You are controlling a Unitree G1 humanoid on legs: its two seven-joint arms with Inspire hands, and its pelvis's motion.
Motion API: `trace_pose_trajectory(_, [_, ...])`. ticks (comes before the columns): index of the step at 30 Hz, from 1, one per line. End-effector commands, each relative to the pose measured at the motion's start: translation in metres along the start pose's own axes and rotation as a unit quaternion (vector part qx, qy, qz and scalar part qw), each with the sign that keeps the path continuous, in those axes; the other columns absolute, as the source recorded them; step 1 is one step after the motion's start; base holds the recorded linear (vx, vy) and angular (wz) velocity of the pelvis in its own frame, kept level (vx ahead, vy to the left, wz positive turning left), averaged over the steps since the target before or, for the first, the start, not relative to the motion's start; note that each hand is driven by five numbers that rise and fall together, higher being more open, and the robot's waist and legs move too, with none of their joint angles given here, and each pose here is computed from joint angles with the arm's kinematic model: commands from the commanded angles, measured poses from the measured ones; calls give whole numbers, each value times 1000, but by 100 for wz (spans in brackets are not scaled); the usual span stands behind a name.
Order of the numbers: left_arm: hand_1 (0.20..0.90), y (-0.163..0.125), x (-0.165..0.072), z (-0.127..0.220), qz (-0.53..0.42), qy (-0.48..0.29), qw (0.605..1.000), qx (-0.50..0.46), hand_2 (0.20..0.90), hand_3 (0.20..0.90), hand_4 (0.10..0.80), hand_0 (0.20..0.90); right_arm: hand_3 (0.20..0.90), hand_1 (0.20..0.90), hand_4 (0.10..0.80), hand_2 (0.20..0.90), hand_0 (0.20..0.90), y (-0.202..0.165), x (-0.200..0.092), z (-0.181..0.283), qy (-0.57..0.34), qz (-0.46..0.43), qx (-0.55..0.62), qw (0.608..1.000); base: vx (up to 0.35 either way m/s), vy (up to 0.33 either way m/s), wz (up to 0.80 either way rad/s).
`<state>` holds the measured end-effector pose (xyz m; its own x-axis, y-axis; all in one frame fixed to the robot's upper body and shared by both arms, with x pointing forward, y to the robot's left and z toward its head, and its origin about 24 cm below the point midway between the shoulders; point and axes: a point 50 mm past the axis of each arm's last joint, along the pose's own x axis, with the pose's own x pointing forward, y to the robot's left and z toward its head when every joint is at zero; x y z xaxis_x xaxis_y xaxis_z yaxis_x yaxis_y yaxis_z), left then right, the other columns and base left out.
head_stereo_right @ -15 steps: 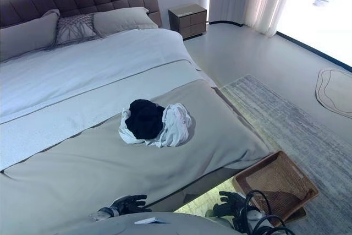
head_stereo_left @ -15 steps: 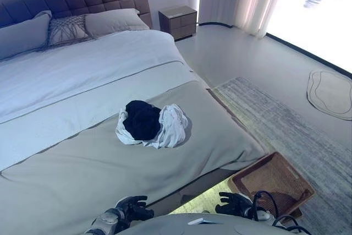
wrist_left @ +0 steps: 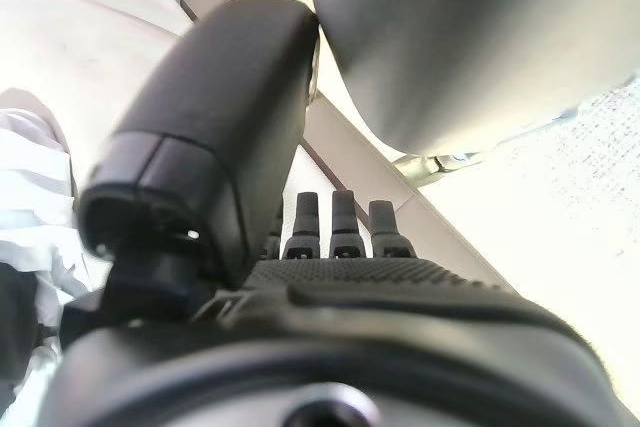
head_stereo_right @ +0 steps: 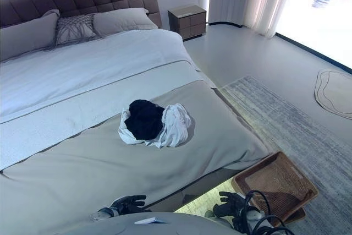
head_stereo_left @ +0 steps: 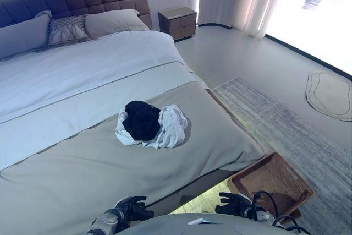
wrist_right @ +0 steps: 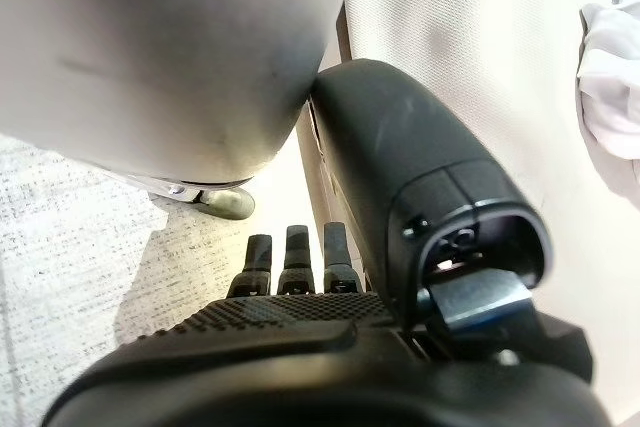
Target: Pick up the clothes from the bed and place them into the basket
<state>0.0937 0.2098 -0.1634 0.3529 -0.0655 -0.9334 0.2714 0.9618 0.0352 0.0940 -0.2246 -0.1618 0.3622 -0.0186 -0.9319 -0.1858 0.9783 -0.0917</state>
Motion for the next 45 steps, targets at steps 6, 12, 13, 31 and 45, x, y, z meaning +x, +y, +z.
trace_pose_trajectory(6, [900,9,-5,-13,21,0,1000,-3,900,900,800,900,900,900,800,900,900,-45,-14,89,-234,-50,351,905,101,-1,0])
trace_pose_trajectory(12, [900,15,-7,-7,40,-26,998,-28,900,900,800,900,900,900,800,900,900,-12,-75,210,-480,27,31,876,22,86,1])
trace_pose_trajectory(13, [900,16,-7,-5,41,-29,998,-27,900,900,800,900,900,900,800,900,900,-13,-80,217,-491,22,4,871,-33,82,15])
trace_pose_trajectory(31, [900,76,-19,74,102,-145,984,-11,900,900,800,900,900,900,800,900,900,-48,-248,431,-565,-446,-335,607,-47,77,44])
trace_pose_trajectory(45, [900,78,-22,84,82,-188,978,-25,900,900,800,900,900,900,800,900,900,-95,-233,431,-328,-453,-309,769,-2,26,15])
